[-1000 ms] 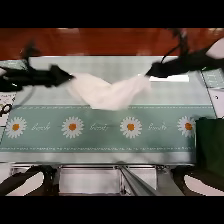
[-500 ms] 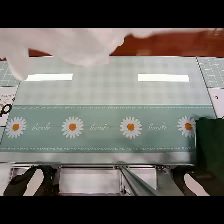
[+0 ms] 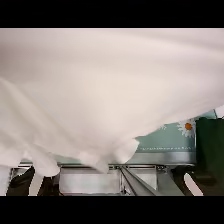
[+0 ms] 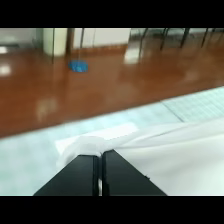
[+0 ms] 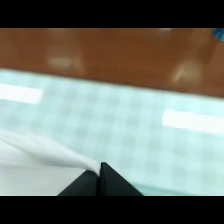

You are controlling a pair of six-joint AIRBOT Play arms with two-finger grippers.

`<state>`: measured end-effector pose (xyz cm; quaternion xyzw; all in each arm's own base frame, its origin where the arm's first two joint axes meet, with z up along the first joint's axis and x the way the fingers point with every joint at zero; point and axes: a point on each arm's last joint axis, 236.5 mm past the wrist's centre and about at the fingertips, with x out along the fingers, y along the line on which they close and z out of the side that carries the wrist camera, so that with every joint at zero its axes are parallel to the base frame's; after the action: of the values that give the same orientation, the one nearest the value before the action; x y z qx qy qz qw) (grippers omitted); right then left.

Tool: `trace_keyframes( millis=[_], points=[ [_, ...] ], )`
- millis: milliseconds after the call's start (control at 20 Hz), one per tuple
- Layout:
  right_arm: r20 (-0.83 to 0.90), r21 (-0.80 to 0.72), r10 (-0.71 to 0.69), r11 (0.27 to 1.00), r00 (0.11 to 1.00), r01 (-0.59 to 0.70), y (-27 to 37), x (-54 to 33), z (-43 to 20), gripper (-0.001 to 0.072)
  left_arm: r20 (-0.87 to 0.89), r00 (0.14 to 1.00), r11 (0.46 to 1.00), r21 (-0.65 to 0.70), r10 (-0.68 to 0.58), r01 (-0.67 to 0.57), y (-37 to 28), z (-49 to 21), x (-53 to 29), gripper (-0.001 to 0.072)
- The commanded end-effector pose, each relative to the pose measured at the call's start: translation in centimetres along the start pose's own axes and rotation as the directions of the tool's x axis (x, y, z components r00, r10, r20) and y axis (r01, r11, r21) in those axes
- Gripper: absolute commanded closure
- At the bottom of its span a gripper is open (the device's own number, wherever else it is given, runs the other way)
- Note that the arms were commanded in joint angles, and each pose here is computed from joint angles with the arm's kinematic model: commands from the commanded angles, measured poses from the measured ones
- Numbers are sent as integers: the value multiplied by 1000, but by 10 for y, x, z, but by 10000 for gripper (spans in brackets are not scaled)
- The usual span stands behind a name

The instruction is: Fold the shirts.

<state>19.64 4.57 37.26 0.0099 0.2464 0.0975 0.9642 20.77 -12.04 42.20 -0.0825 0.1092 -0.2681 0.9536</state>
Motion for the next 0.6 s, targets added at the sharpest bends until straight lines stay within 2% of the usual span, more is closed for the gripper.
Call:
trace_keyframes(
  millis=[0,250,350,550],
  points=[
    [-212,63,72,996,975,-60,6,49,-66,691,-124,982,974,-193,-146,121,19,-63,35,690],
    [-426,164,103,986,899,-35,-9,145,-140,691,-296,910,867,-483,-292,122,70,-191,130,691],
    [-512,188,105,982,853,-8,-18,180,-170,691,-364,873,857,-504,-326,109,76,-234,179,691],
    [-562,176,29,981,827,86,-56,254,-191,691,-425,866,841,-541,-263,-10,112,-280,281,691]
  ],
)
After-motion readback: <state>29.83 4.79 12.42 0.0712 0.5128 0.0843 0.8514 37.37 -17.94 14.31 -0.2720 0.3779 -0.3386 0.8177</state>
